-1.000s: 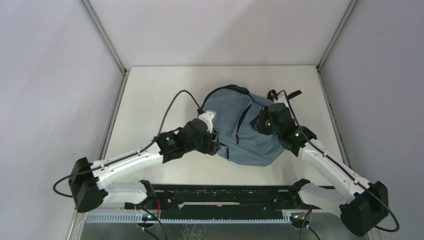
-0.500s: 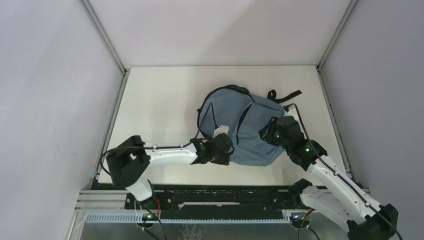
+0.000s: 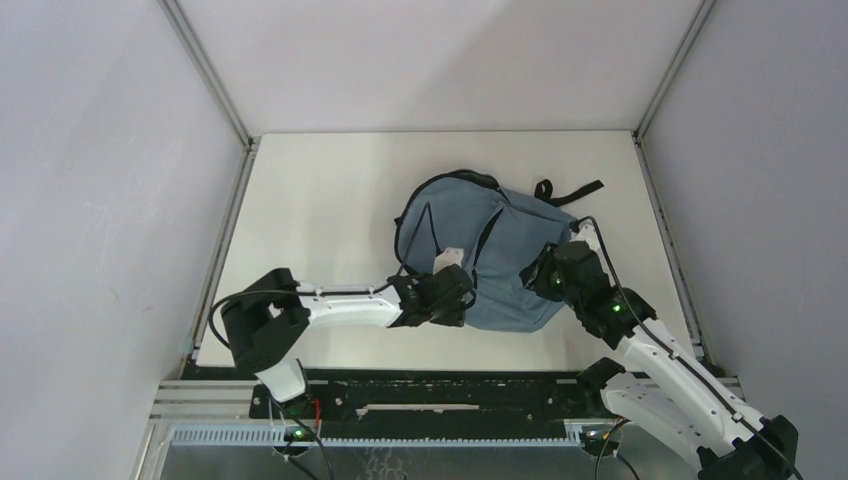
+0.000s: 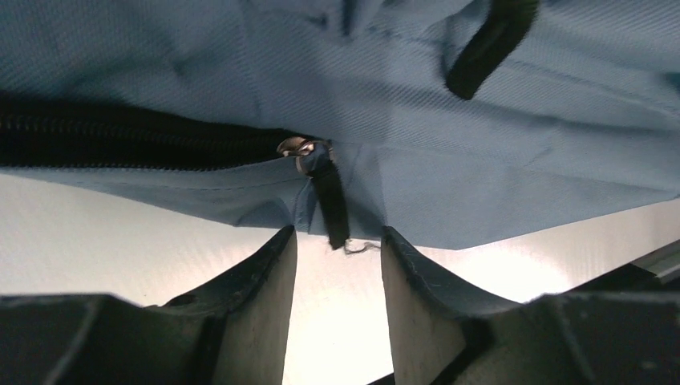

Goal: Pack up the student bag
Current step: Zip the student bag at the center of the board.

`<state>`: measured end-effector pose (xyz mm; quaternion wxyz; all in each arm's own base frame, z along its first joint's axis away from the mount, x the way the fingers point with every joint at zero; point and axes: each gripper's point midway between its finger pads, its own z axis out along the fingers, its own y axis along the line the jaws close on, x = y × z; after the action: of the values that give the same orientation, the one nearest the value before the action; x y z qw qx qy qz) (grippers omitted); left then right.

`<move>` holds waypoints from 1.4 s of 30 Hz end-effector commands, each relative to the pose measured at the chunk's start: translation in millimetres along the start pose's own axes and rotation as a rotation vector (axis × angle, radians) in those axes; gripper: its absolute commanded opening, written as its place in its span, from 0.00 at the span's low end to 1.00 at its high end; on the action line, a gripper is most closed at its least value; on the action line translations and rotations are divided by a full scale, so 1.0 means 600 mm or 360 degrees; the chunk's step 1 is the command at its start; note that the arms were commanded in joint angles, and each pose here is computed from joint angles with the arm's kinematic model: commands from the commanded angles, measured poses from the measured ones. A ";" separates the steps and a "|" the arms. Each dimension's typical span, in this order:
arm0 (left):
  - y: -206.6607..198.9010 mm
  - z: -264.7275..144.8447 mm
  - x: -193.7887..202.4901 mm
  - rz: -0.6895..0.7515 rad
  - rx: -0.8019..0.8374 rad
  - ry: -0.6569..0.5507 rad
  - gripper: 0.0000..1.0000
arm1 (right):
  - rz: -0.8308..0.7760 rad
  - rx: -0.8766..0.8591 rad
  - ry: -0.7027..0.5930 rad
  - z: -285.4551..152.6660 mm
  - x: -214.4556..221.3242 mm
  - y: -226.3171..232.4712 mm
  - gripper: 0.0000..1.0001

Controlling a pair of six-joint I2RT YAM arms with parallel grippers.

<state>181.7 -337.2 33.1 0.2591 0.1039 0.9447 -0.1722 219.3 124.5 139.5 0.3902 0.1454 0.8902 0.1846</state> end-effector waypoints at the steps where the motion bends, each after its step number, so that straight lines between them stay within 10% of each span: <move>1: -0.048 -0.014 -0.055 -0.0041 0.0086 -0.0161 0.48 | 0.0024 -0.0011 -0.0027 -0.002 -0.004 0.005 0.46; 12: -0.035 0.007 -0.059 -0.0003 -0.0034 -0.0166 0.43 | 0.0036 -0.0009 -0.0005 0.003 0.009 0.004 0.46; 20: -0.014 -0.008 -0.088 0.0031 -0.0139 -0.0283 0.01 | 0.0054 -0.0005 0.0037 0.007 0.025 0.002 0.46; 31: -0.025 -0.105 -0.114 0.0138 0.0267 -0.0251 0.00 | 0.0034 -0.0129 0.0173 -0.017 0.078 0.032 0.50; 42: -0.042 -0.128 -0.093 0.0005 0.0839 0.0028 0.00 | -0.0918 -0.0257 -0.0123 0.019 0.116 0.108 0.55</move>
<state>200.2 -323.2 107.5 0.2359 0.1369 0.9042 -0.3285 165.7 197.2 97.9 0.3744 -0.0385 0.9112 0.1675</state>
